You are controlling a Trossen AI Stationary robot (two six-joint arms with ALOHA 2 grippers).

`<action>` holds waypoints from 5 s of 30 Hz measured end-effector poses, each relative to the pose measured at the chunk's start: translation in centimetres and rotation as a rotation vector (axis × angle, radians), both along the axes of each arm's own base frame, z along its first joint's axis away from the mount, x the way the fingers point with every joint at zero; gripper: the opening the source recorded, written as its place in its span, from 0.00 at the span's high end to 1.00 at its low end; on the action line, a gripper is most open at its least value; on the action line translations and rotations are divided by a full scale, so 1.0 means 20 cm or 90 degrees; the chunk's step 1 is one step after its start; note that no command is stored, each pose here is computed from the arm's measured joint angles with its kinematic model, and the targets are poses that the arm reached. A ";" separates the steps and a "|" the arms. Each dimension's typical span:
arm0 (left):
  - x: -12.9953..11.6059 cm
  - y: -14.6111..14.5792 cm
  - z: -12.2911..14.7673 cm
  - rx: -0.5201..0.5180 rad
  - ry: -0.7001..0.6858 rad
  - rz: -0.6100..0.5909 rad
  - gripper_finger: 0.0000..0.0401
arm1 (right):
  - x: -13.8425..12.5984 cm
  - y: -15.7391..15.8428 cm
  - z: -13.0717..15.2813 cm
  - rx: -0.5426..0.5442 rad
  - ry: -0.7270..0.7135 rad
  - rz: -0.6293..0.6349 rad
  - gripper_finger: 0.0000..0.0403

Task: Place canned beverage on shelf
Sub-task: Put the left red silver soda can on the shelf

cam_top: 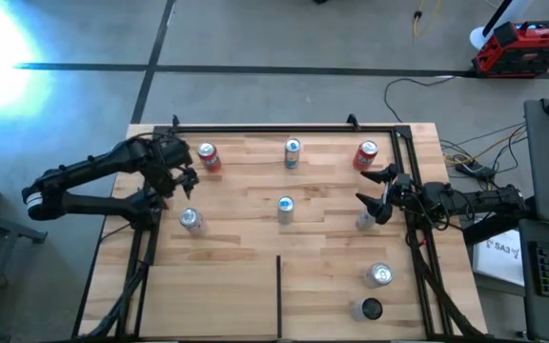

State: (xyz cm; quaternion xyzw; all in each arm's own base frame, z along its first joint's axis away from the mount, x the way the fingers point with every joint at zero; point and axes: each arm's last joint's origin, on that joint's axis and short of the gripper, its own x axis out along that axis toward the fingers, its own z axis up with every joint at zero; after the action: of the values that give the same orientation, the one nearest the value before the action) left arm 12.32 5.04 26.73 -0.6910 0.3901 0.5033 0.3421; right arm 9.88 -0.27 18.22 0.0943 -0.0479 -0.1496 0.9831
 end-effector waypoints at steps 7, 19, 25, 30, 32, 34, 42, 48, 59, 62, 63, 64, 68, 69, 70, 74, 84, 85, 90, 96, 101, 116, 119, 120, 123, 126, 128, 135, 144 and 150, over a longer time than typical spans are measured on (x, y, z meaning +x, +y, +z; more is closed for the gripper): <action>0.05 -0.02 -0.10 -0.072 -0.004 -0.024 0.24 | 0.00 0.00 0.00 0.000 0.000 0.000 0.05; 0.16 -0.09 -0.10 -0.097 0.038 0.003 0.24 | 0.00 0.00 0.00 0.000 0.000 0.000 0.05; 0.21 -0.13 -0.11 -0.113 0.067 0.046 0.24 | 0.00 0.00 0.00 0.000 0.000 0.000 0.05; 0.23 -0.14 -0.14 -0.098 0.068 0.086 0.24 | 0.00 0.00 0.00 0.000 0.000 0.000 0.05; 0.24 -0.14 -0.14 -0.090 0.077 0.103 0.24 | 0.00 0.00 0.00 0.000 0.000 0.000 0.05; 0.24 -0.13 -0.15 -0.083 0.086 0.115 0.24 | 0.00 0.00 0.00 0.000 0.000 0.000 0.05; 0.25 -0.13 -0.18 -0.079 0.108 0.129 0.24 | 0.00 0.00 0.00 0.000 0.000 0.000 0.05; 0.24 -0.13 -0.18 -0.076 0.117 0.149 0.24 | 0.00 0.00 0.00 0.000 0.000 0.000 0.05; 0.24 -0.13 -0.19 -0.063 0.126 0.161 0.31 | 0.00 0.00 0.00 0.000 0.000 0.000 0.05; 0.24 -0.13 -0.19 -0.063 0.125 0.160 0.30 | 0.00 0.00 0.00 0.000 0.000 0.000 0.05; 0.24 -0.13 -0.19 -0.064 0.125 0.159 0.29 | 0.00 0.00 0.00 0.001 0.000 0.000 0.05; 0.24 -0.13 -0.19 -0.063 0.124 0.156 0.28 | 0.00 0.00 0.00 0.000 0.000 0.000 0.05; 0.24 -0.13 -0.20 -0.053 0.129 0.146 0.20 | 0.00 0.00 0.00 0.001 0.000 0.000 0.05; 0.24 -0.13 -0.20 -0.048 0.132 0.146 0.18 | 0.00 0.00 0.00 0.000 0.000 0.000 0.05; 0.24 -0.13 -0.20 -0.047 0.132 0.146 0.17 | 0.00 0.00 0.00 0.000 0.000 0.000 0.05; 0.23 -0.13 -0.21 -0.034 0.140 0.145 0.11 | 0.00 0.00 0.00 0.000 0.000 0.000 0.05; 0.23 -0.12 -0.22 -0.025 0.141 0.146 0.11 | 0.00 0.00 0.00 0.000 0.000 0.000 0.05; 0.22 -0.12 -0.23 -0.025 0.143 0.146 0.12 | 0.00 0.00 0.00 0.000 0.000 0.000 0.05; 0.22 -0.13 -0.23 -0.028 0.143 0.148 0.23 | 0.00 0.00 0.00 0.001 0.000 0.000 0.05; 0.22 -0.13 -0.23 -0.030 0.140 0.148 0.27 | 0.00 0.00 0.00 -0.001 0.000 0.000 0.05; 0.23 -0.13 -0.23 -0.042 0.121 0.142 0.27 | 0.00 0.00 0.00 0.000 0.000 0.000 0.05; 0.28 -0.17 -0.02 -0.045 0.069 0.105 0.27 | 0.00 0.00 0.00 0.000 0.000 0.000 0.05; 0.30 -0.19 0.02 -0.052 0.069 0.103 0.27 | 0.00 0.00 0.00 0.000 0.000 0.000 0.05; 0.30 -0.20 0.04 -0.057 0.069 0.102 0.27 | 0.00 0.00 0.00 0.000 0.000 0.000 0.05; 0.31 -0.24 0.07 -0.065 0.067 0.098 0.27 | 0.00 0.00 0.00 0.000 0.000 0.000 0.05; 0.33 -0.28 0.11 -0.068 0.062 0.099 0.27 | 0.00 0.00 0.00 0.000 0.000 0.000 0.05; 0.34 -0.31 0.12 -0.067 0.064 0.106 0.27 | 0.00 0.00 0.00 0.001 0.000 0.000 0.05; 0.39 -0.42 0.15 -0.065 0.087 0.128 0.27 | 0.00 0.00 0.00 0.000 0.000 0.000 0.05; 0.42 -0.51 0.18 -0.057 0.101 0.126 0.27 | 0.00 0.00 0.00 0.000 0.000 0.000 0.05; 0.35 -0.57 0.18 -0.024 0.092 0.139 0.27 | 0.00 0.00 0.00 0.000 0.000 0.000 0.05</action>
State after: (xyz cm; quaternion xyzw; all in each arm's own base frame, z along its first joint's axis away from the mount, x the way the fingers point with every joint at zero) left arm 19.27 -6.39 30.41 -0.6975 0.3457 0.5786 0.2432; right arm 9.87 -0.27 18.23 0.0947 -0.0481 -0.1495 0.9830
